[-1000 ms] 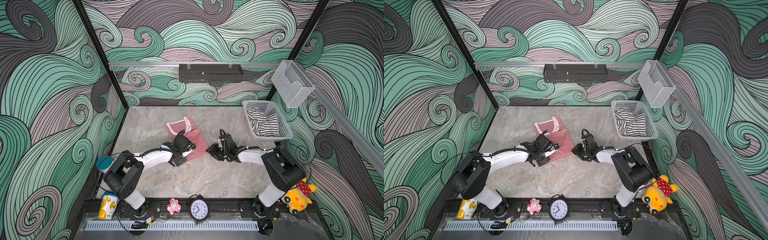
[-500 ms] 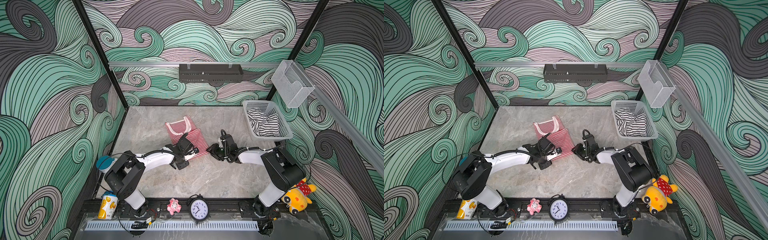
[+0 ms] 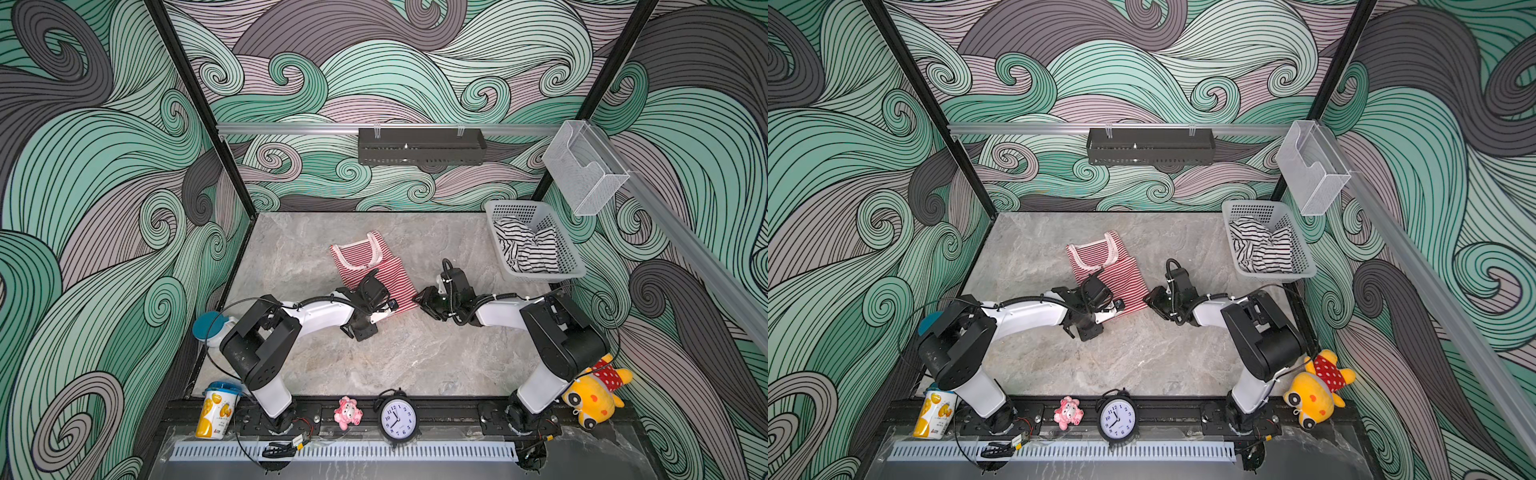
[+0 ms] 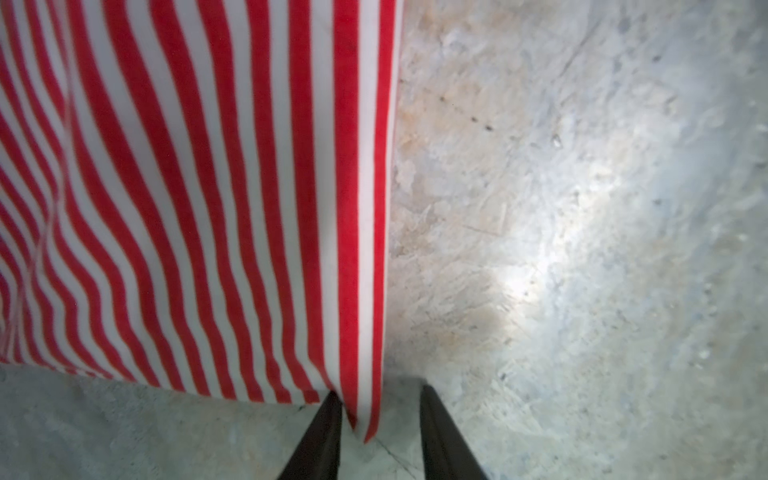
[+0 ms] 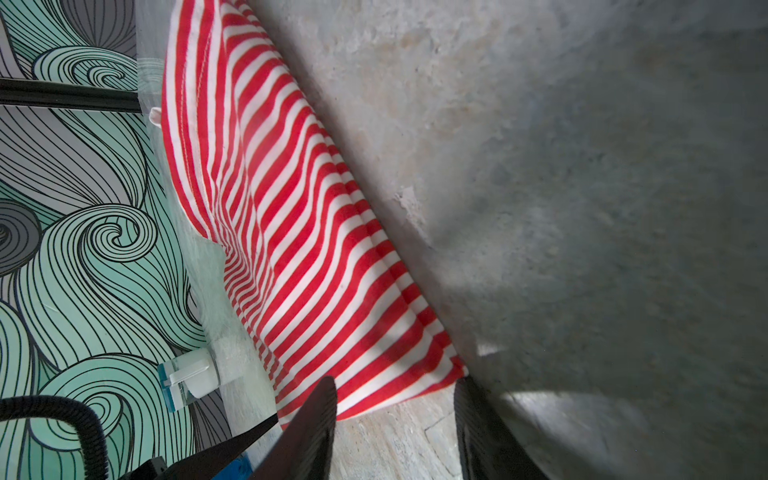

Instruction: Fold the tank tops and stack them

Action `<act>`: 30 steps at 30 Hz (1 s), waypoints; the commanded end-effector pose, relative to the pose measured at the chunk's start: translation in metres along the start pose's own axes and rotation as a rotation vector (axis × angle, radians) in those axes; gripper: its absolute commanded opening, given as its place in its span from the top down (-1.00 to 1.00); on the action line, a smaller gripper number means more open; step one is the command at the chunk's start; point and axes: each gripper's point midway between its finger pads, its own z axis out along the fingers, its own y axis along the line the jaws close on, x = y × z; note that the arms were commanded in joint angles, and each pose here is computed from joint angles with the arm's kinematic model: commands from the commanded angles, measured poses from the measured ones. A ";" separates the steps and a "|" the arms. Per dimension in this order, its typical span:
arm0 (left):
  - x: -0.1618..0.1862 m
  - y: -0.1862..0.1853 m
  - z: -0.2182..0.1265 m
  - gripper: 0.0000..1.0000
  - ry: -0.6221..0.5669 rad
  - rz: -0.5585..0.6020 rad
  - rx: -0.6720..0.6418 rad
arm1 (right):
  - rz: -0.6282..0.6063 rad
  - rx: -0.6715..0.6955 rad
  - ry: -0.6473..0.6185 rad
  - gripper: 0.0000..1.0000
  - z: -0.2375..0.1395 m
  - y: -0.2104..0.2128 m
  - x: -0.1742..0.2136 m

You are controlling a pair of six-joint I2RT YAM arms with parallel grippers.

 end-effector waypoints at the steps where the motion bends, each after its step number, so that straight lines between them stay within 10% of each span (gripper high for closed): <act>1: 0.007 -0.003 0.011 0.33 0.078 0.020 0.009 | 0.074 0.169 0.045 0.03 0.005 -0.052 0.018; 13: 0.017 -0.003 0.011 0.81 0.126 0.038 -0.004 | 0.108 0.189 0.039 0.04 0.007 -0.069 0.019; 30: 0.014 -0.002 0.009 0.99 0.115 0.033 -0.003 | 0.079 0.323 0.014 0.05 -0.008 -0.088 0.016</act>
